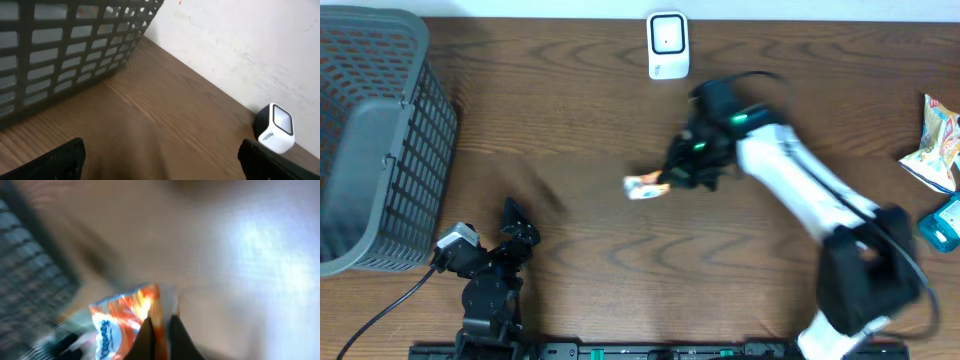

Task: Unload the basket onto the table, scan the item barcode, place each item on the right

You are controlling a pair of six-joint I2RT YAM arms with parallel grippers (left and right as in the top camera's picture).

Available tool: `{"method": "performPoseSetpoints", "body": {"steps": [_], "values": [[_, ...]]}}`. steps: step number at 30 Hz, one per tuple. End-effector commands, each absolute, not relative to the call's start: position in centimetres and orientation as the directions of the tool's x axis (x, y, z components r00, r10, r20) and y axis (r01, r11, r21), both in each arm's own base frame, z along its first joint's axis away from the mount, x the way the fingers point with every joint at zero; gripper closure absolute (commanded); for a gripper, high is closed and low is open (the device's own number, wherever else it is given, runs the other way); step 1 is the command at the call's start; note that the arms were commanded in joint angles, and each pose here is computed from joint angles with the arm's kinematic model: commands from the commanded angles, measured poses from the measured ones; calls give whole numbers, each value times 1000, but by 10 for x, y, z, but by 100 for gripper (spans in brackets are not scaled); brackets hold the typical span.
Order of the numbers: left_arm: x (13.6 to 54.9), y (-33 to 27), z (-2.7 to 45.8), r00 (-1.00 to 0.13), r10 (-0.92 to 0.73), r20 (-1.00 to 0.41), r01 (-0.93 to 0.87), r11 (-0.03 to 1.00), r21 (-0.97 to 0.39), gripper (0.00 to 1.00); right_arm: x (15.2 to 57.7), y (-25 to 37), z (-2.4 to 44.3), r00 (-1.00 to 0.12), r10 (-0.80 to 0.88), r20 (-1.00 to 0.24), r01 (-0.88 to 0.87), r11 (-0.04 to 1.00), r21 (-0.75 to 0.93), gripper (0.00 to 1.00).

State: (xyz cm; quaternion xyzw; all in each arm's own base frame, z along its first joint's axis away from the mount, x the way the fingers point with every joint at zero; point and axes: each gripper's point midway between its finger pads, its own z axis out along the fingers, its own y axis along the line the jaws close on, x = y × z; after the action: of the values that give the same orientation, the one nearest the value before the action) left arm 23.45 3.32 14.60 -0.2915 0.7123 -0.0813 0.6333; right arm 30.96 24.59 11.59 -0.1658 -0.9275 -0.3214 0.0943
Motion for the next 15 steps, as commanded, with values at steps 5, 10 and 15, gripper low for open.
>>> {"method": "performPoseSetpoints", "body": {"steps": [5, 10, 15], "values": [[234, 35, 132, -50, -520, -853, -335, 813, -476, 2, 270, 217, 189, -688, 310, 656, 705, 498, 505, 98], [234, 35, 132, -50, -520, -853, -334, 813, -476, 2, 229, 195, 203, -435, 357, 826, 853, 458, 251, 98], [234, 35, 132, -50, -520, -853, -334, 813, -476, 2, 212, 184, 211, -341, 370, 864, 877, 456, 151, 99]]}}
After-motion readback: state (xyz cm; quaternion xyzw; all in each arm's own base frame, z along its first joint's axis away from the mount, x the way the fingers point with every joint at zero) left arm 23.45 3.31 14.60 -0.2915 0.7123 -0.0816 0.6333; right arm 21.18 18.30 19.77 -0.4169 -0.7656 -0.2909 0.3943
